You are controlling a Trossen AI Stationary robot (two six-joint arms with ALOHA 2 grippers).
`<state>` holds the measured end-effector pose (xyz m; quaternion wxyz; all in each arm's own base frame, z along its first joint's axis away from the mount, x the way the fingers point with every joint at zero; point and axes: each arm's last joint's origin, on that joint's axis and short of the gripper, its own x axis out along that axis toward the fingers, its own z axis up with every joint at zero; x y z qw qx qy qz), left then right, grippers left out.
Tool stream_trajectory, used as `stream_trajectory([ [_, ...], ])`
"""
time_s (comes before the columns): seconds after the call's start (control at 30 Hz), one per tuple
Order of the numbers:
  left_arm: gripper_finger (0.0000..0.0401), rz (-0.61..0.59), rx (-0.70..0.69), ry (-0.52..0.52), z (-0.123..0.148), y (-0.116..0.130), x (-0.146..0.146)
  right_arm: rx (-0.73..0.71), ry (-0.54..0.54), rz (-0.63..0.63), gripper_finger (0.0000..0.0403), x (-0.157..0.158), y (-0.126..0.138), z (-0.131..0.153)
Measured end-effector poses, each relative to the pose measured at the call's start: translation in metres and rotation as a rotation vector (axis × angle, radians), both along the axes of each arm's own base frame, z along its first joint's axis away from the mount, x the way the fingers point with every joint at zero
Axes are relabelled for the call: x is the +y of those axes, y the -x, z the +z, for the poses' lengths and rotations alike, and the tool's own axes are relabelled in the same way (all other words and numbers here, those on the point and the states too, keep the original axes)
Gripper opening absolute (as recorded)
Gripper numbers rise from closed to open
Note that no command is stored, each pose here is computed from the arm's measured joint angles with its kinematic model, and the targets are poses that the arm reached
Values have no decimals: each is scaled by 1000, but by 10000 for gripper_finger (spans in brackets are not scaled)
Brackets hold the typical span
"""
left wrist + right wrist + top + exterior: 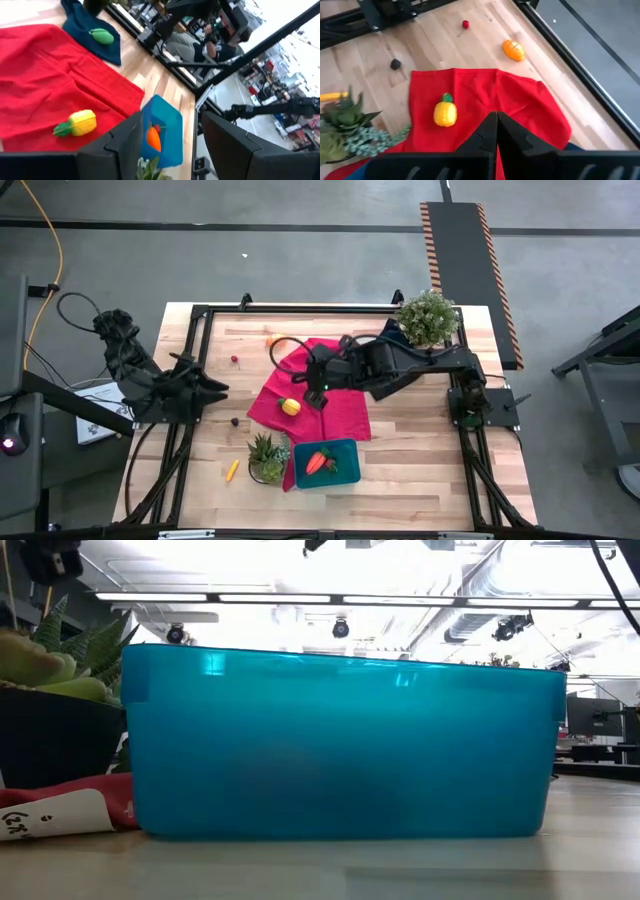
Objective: Pick and placing Produce into tupperware
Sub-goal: Put the yellow croissant into the blue bin
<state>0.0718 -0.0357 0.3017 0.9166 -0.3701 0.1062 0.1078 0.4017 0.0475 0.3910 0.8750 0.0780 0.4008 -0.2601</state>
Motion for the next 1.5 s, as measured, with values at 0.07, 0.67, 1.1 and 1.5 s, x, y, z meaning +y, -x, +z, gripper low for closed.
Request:
stream_trajectory([
  [0.07,193,-3,7,0,0,-1,2,4,5,-8,0,-6,-1,0],
  [0.67,193,32,42,-150,11,-26,22,49,9,25,0,-13,0,-2],
  [1.1,193,33,210,-237,18,-57,51,185,25,17,0,-18,11,-7],
  [1.5,193,176,482,-279,33,-68,92,329,70,11,0,-50,19,-11],
])
